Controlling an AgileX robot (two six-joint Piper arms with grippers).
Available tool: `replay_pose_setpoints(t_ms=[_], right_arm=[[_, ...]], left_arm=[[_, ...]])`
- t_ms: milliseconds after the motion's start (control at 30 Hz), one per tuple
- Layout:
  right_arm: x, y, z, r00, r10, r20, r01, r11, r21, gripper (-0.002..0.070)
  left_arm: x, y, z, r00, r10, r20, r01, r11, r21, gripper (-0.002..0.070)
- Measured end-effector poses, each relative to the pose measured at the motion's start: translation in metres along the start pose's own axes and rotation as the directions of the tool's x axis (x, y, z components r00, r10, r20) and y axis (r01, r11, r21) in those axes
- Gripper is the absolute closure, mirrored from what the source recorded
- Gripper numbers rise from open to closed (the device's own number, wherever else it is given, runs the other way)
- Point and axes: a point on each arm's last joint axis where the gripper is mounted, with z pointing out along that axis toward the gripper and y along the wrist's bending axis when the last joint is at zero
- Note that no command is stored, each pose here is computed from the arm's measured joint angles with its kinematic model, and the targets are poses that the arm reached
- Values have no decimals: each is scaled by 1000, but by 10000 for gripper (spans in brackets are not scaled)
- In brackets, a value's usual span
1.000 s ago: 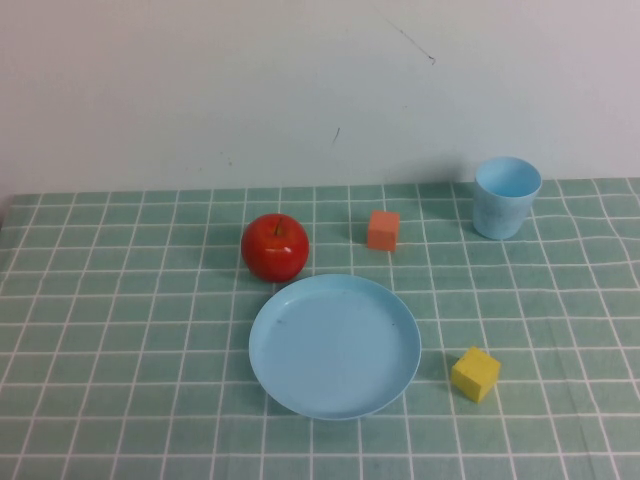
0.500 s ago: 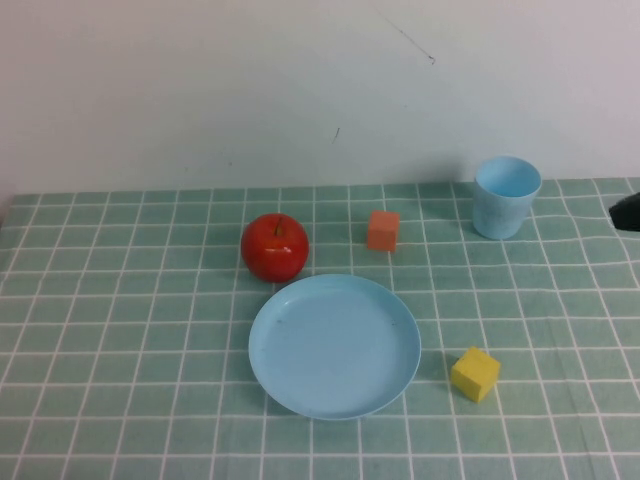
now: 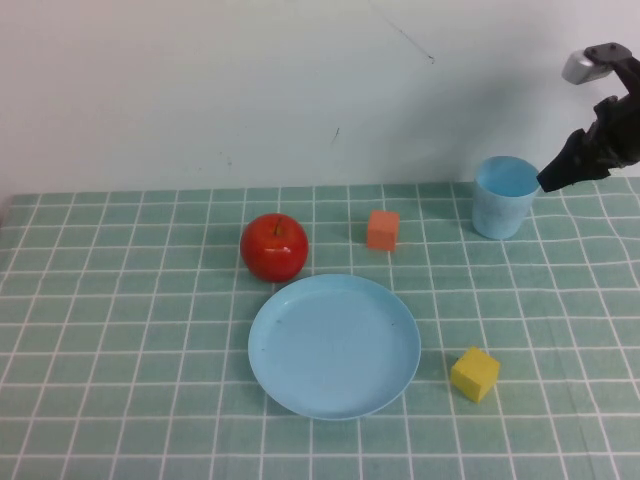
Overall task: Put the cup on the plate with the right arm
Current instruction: Pick up the cup from the table
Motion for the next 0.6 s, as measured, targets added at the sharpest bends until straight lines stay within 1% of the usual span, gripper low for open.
replay_pose_setpoints(t_ms=[100, 300, 367, 533, 600], right_arm=[[-8, -14, 2, 999, 19, -26, -18, 999, 50, 335], [-16, -16, -5, 1000, 3, 3, -3, 996, 87, 331], [-18, -15, -5, 1000, 9, 28, -11, 997, 79, 316], [-23, -16, -5, 996, 13, 83, -20, 996, 85, 169], [-24, -17, -5, 995, 14, 99, -23, 995, 95, 150]], left_arm=[[0, 0, 0, 1000, 0, 0, 0, 1000, 0, 678], [0, 0, 0, 1000, 0, 0, 0, 1000, 0, 678], [0, 0, 0, 1000, 0, 0, 0, 1000, 0, 678], [0, 0, 0, 1000, 0, 0, 0, 1000, 0, 678], [0, 0, 0, 1000, 0, 0, 0, 1000, 0, 678]])
